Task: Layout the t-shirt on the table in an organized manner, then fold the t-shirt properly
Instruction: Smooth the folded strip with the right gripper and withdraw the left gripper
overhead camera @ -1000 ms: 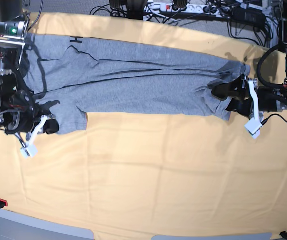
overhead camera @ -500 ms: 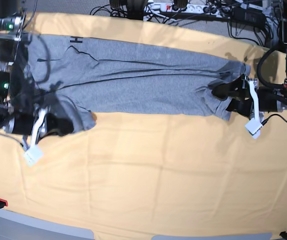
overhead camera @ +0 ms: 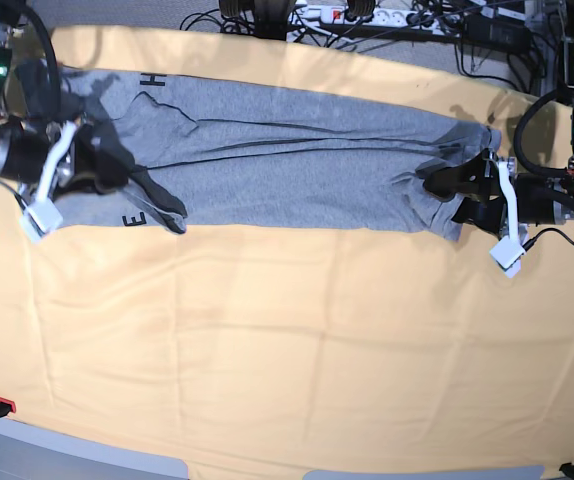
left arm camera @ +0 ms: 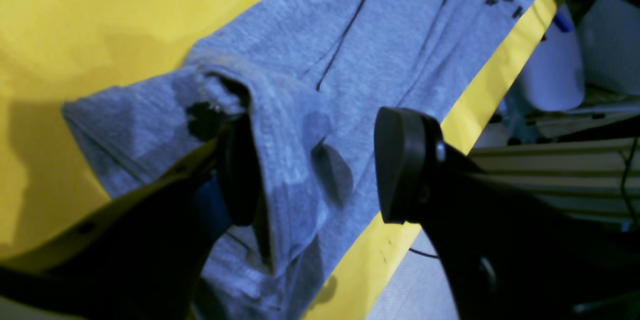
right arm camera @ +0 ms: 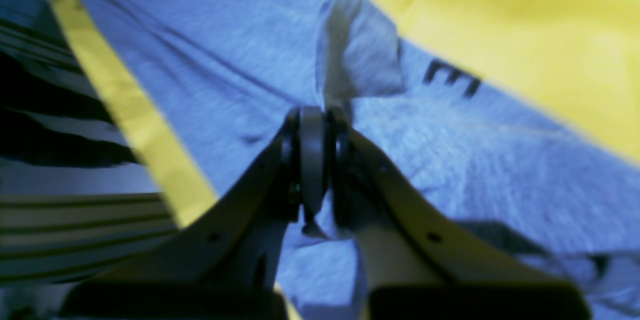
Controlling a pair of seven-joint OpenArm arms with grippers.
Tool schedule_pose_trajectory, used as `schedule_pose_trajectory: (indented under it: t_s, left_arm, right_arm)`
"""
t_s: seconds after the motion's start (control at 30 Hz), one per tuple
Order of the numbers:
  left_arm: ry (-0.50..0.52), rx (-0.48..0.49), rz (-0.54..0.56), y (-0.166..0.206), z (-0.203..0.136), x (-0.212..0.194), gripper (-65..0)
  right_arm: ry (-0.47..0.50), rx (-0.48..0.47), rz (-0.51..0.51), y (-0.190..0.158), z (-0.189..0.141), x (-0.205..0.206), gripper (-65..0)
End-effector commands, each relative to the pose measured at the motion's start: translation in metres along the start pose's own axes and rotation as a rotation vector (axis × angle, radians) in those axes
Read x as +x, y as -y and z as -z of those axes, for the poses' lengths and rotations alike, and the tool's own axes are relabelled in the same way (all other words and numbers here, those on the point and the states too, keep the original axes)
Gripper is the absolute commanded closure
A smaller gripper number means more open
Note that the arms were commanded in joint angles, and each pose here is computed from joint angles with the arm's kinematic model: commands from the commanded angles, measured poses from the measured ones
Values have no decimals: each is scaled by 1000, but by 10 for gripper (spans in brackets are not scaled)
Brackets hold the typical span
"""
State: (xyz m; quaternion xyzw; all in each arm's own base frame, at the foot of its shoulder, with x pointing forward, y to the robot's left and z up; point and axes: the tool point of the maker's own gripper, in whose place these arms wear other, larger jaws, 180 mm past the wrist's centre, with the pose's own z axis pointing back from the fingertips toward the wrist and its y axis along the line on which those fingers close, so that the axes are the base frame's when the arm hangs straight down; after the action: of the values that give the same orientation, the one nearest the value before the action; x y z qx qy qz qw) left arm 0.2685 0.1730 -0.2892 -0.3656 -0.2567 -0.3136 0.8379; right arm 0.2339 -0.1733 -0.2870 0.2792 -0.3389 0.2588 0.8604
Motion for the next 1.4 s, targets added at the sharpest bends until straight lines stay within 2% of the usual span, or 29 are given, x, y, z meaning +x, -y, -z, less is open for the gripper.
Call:
schedule_pose_trajectory:
  t_s: [0.0, 0.27, 0.5, 0.93, 1.1, 1.23, 1.37]
  left_arm:
    - [36, 6, 32, 0, -9, 15, -371]
    - [38, 7, 34, 0, -9, 16, -371]
    - [39, 9, 37, 0, -10, 17, -371]
    - [37, 11, 37, -1, -11, 17, -371]
    - [37, 21, 46, -2, -14, 19, -371]
    - [48, 61, 79, -9, -29, 33, -371]
    - [107, 132, 111, -19, -51, 53, -371]
  right_arm:
    - [18, -13, -17, 1, -8, 4, 0]
    - [-92, -21, 91, -8, -17, -50, 0]
    - [-233, -95, 111, -2, -23, -89, 0]
    - [-340, -118, 115, -2, -36, -115, 0]
    - [-344, -118, 116, -2, -36, -116, 0]
    - [-346, -118, 119, -1, -36, -117, 0]
    - [-348, -120, 120, -1, -36, -118, 0]
